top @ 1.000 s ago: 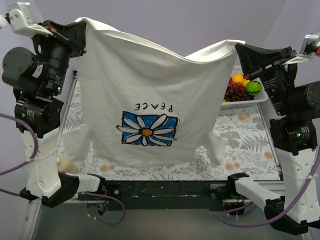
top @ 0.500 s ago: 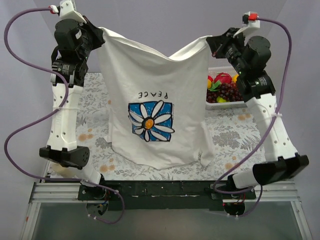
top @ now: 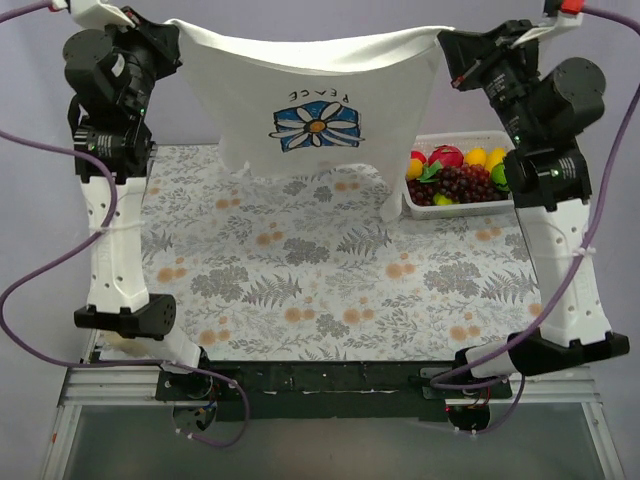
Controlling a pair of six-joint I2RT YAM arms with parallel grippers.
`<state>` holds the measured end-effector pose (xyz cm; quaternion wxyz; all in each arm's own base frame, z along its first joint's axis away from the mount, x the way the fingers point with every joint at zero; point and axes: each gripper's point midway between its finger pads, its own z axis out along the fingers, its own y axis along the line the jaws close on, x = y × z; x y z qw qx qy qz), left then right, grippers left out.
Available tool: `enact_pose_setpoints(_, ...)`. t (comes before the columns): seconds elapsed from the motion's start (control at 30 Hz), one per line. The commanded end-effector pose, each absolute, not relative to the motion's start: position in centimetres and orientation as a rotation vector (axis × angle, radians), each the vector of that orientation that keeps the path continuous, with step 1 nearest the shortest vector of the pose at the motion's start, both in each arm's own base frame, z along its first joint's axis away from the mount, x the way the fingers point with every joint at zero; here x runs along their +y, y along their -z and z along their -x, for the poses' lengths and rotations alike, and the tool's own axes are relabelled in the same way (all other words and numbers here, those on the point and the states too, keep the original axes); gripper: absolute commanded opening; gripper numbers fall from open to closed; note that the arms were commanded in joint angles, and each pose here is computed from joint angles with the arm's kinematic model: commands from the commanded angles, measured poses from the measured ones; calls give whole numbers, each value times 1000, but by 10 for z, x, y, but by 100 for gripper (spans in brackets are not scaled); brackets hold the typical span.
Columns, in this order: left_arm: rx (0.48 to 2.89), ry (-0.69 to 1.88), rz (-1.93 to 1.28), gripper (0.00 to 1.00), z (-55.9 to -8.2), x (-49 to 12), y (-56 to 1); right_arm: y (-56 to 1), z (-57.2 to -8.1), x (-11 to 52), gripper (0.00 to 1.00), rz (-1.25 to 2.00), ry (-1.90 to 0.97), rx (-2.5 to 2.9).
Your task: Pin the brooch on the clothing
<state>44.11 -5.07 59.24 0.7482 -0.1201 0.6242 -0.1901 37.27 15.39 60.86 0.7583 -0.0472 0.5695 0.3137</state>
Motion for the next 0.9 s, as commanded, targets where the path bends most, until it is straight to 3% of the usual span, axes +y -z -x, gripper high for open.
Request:
enact_pose_setpoints(0.0, 1155, 421, 216, 0, -359, -41, -661, -661, -301, 137, 1, 137, -701, 1025)
enact_pose_setpoints(0.17, 1118, 440, 198, 0, -313, -41, -672, -656, -275, 135, 1, 156, -733, 1025)
enact_pose_setpoints(0.43, 1110, 496, 142, 0, -284, -52, -679, -663, -239, 127, 1, 168, -739, 981)
enact_pose_setpoints(0.63, 1225, 483, 179, 0, -318, -52, -655, -656, -242, 128, 1, 166, -739, 995)
enact_pose_setpoints(0.87, 1451, 432, 252, 0, -398, -52, -574, -596, -312, 143, 1, 133, -718, 1155)
